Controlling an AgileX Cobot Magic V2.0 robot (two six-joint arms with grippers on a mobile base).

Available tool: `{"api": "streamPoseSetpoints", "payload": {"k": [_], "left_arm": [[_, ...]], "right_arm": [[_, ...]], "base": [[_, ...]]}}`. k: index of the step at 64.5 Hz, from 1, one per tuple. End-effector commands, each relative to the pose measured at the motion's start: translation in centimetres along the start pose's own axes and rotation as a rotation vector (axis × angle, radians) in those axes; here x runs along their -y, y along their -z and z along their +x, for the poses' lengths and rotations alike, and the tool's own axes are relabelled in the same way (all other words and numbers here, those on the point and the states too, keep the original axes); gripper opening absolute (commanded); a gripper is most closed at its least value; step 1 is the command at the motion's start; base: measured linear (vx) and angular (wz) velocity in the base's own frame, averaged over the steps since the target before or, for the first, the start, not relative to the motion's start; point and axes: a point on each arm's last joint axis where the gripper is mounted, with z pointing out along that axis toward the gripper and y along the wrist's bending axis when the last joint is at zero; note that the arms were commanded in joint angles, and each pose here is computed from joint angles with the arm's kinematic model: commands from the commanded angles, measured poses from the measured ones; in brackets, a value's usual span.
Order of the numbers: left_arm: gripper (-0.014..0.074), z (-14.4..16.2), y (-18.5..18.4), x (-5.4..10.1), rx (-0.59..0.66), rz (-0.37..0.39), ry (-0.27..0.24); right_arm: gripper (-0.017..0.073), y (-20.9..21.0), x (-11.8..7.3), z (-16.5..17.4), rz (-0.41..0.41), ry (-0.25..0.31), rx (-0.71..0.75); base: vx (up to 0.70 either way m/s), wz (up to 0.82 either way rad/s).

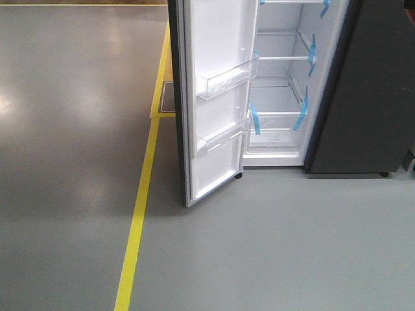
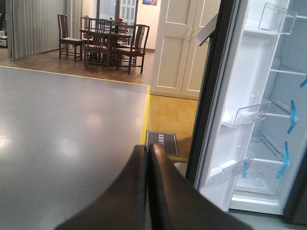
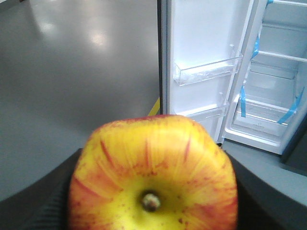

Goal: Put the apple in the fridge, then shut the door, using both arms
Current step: 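Approach the open door's upper clear bin, stopping close to it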

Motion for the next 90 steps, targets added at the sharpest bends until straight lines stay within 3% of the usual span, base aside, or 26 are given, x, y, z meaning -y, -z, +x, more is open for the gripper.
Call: {"api": "streamPoseSetpoints", "payload": {"k": [1, 90], "left_arm": [[-0.0006, 0.21, 0.0, 0.01, 0.057, 0.019, 0.005], [-0.0006, 0.21, 0.0, 0.01, 0.057, 0.019, 0.005]], "right_arm": [[0.0013, 1.39, -0.53, -1.31, 0.016, 0.015, 0.115], [0.0013, 1.4, -0.51, -1.34, 0.017, 0.014, 0.118]], "base": [[0.17, -0.03], [0.16, 0.0]]}}
